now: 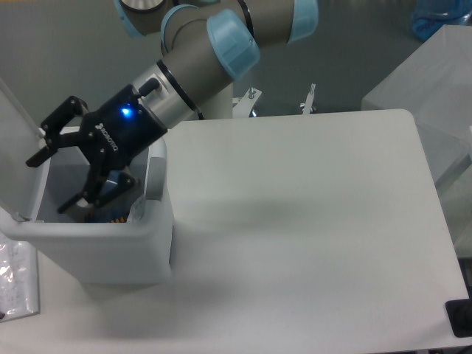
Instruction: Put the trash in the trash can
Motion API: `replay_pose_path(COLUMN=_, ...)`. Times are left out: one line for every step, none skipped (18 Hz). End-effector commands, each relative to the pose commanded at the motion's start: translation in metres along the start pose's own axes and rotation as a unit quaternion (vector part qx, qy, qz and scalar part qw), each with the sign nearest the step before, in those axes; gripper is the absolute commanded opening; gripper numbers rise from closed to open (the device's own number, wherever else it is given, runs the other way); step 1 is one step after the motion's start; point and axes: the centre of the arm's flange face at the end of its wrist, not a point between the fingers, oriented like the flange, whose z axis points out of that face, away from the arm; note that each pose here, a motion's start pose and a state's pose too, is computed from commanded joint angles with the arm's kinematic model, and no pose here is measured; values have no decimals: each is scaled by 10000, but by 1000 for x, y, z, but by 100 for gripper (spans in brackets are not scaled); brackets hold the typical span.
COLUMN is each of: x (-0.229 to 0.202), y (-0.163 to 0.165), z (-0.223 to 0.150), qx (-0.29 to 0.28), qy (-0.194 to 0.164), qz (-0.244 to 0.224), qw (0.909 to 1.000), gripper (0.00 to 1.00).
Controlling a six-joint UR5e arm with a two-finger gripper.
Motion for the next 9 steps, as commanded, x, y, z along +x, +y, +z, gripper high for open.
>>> replay_pose_path(x=-11, y=2, z=-16, qx=42, qy=-147, qz=-44, qw=9999, gripper=100)
replay_pose_path(x=-24, y=6, z=-33, qx=83, qy=-303, qz=-106, qw=9994, gripper=100)
replay_pose_path(x=-36, y=11, z=-49, qx=110, qy=-456, qz=-165, qw=9988, gripper=100)
replay_pose_path(x=-46, y=14, z=-62, qx=109, qy=-606, qz=-200, qw=9979, gripper=100)
replay_pose_path(x=-57, y=21, z=-73, qx=-19, qy=-829, qz=-219, qw=9963, gripper=100)
replay_pose_path(x=-71, y=32, z=-82, qx=-290, qy=-1127, qz=-191, qw=9930, gripper=100)
replay_pose_path(x=-84, y=46, z=-92, qx=-605, qy=-1424, qz=-131, qw=9879, gripper=100)
replay_pose_path(x=-94, y=54, z=-104, qx=-833, qy=-1675, qz=-85, qw=9823, gripper=100)
replay_pose_path(x=-106, y=63, z=-110, qx=-993, qy=-1810, qz=-120, qw=9784, gripper=100)
